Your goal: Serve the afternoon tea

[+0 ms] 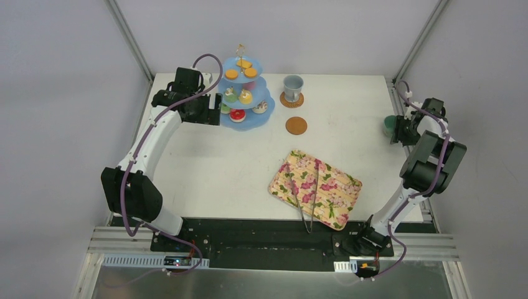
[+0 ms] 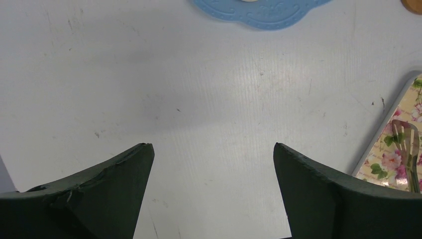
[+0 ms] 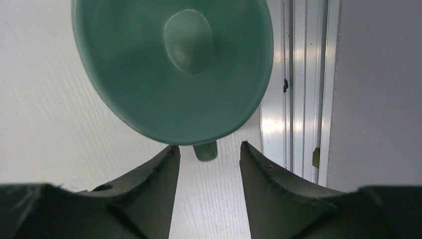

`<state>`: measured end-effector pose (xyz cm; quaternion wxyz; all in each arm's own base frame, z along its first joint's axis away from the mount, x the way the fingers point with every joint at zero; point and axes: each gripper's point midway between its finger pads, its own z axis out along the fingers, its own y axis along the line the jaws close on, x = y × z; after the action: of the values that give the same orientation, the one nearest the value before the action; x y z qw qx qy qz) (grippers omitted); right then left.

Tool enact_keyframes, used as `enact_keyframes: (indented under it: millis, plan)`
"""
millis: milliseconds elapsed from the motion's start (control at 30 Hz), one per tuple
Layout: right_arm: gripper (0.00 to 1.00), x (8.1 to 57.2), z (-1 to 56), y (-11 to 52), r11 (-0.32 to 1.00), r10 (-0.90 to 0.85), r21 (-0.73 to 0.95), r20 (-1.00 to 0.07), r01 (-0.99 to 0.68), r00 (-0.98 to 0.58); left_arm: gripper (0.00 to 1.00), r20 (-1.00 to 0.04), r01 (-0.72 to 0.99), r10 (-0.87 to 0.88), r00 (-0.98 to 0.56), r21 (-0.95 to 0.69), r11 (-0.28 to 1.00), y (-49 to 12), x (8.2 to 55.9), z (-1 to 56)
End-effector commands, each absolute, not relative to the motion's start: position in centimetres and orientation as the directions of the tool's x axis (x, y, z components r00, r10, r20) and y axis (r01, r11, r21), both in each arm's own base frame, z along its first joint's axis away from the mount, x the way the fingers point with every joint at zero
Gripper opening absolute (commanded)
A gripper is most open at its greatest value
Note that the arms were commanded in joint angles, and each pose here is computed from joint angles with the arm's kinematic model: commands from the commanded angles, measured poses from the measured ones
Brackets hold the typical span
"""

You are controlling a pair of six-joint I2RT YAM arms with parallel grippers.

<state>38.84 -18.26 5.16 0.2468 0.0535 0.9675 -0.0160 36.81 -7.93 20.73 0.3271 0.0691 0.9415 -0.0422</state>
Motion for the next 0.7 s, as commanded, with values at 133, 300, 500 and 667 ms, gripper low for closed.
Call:
enact_keyframes:
  millis: [133, 300, 500, 667]
  plan:
    - [0.45, 41.9, 5.7, -18.9, 0.993, 0.089, -0.021, -0.540, 0.119, -0.837, 0.95, -0.638, 0.155, 0.099, -0.764, -0.033, 0.987, -7.6, 37.5, 21.9]
    - [0.39, 42.3, 5.5, -19.3, 0.991, 0.089, -0.031, -0.548, 0.127, -0.832, 0.95, -0.637, 0.154, 0.101, -0.764, -0.028, 0.988, -7.5, 37.4, 21.9]
    - [0.33, 42.3, 5.6, -19.4, 0.990, 0.088, -0.039, -0.565, 0.134, -0.821, 0.95, -0.635, 0.154, 0.102, -0.765, -0.026, 0.988, -7.5, 37.2, 21.7]
    - [0.17, 42.1, 6.2, -18.9, 0.991, 0.082, -0.041, -0.577, 0.129, -0.813, 0.94, -0.636, 0.155, 0.102, -0.765, -0.027, 0.988, -7.5, 37.2, 21.8]
